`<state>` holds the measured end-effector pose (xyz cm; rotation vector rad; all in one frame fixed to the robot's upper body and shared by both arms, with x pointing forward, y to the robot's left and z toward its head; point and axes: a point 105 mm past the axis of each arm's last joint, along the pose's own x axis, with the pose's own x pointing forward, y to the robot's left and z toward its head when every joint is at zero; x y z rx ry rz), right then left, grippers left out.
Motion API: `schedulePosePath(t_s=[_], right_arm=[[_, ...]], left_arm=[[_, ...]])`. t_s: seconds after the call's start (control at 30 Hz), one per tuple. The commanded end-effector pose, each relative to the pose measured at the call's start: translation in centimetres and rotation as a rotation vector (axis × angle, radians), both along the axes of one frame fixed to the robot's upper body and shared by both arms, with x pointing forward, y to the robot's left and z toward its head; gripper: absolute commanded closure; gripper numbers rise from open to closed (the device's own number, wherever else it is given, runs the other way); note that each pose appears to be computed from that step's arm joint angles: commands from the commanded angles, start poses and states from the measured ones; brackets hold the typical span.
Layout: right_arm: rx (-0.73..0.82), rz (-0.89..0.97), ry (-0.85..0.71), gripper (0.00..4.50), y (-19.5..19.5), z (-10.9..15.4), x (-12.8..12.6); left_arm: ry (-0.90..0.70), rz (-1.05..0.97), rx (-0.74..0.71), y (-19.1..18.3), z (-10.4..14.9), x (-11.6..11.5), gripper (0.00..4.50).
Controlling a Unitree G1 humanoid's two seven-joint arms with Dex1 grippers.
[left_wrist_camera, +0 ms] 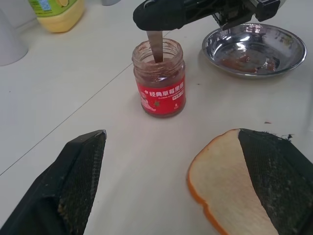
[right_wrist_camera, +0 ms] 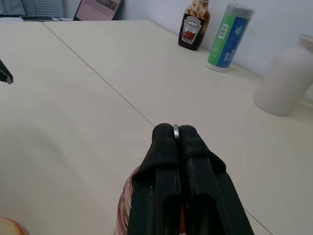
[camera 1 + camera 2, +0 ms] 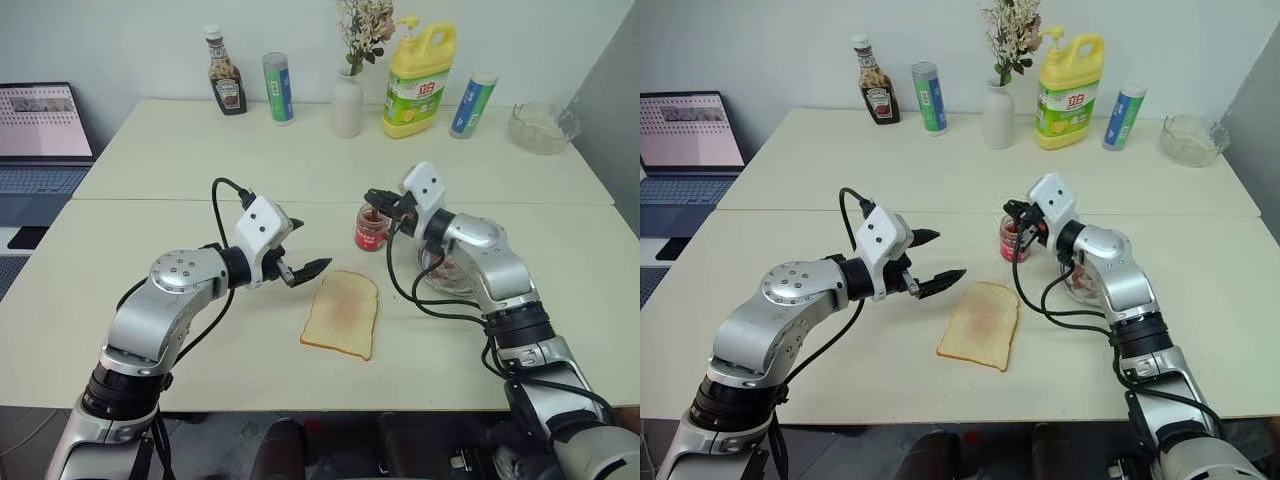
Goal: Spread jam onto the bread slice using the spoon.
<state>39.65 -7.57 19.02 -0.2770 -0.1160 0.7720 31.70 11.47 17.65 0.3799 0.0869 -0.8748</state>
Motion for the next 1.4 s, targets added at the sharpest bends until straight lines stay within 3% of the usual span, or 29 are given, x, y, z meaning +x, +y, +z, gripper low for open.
schedulePosePath(t_s=[0.03,0.23,0.8,1.4], right_arm=[[0.108,-0.051,0.046,4.48,-0.8,0.9,0.3],[0.249,-0.13,0.174,4.48,-1.9,0.5,1.0],[0.586,-0.202,0.33,4.48,-2.5,2.5,1.3],[0.78,-0.274,0.442,4.48,-4.0,2.8,1.3]], left_arm=[[-0.053,-0.017,-0.001,-0.3,1.1,0.0,0.0],[-0.053,-0.014,0.0,-0.3,1.0,0.0,0.0],[-0.053,-0.017,0.009,-0.4,0.7,0.1,0.0],[-0.054,-0.019,0.018,-0.4,0.5,0.2,0.0]])
